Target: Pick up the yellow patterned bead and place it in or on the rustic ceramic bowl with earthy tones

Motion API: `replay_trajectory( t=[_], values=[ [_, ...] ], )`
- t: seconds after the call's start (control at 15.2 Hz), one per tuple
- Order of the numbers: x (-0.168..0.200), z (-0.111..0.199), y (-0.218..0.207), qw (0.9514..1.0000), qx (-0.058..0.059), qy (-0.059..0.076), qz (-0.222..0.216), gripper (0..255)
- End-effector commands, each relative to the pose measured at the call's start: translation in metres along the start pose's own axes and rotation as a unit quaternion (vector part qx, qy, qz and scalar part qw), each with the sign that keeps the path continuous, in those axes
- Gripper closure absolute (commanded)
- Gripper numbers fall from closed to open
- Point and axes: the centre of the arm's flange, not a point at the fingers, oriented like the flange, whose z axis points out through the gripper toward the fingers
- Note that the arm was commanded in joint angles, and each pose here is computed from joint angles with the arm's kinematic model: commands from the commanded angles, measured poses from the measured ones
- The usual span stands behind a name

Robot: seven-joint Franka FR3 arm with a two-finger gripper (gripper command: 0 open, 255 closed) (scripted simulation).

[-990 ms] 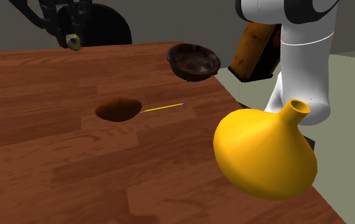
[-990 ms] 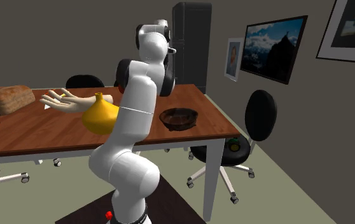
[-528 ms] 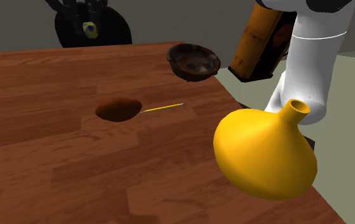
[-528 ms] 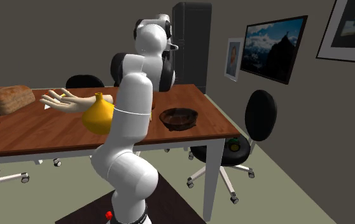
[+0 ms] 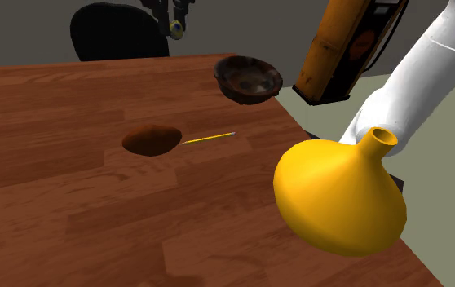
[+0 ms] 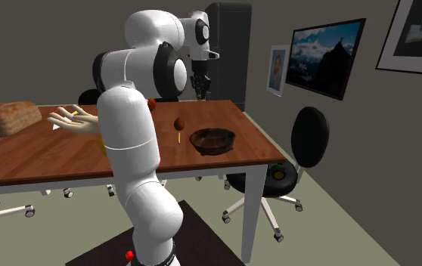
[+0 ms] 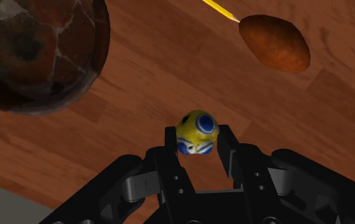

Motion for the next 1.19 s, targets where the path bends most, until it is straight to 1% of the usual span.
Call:
replay_trajectory(
  t=[0.0, 0.79, 0.86, 1.12],
  values=[
    [-0.008, 0.004, 0.029, 1.0000, 0.001, 0.000, 0.000, 255],
    [-0.061, -0.001, 0.178, 1.0000, 0.001, 0.000, 0.000, 255],
    [-0.069, -0.001, 0.198, 1.0000, 0.001, 0.000, 0.000, 255],
    [-0.069, 0.020, 0.198, 1.0000, 0.001, 0.000, 0.000, 255]
  ],
)
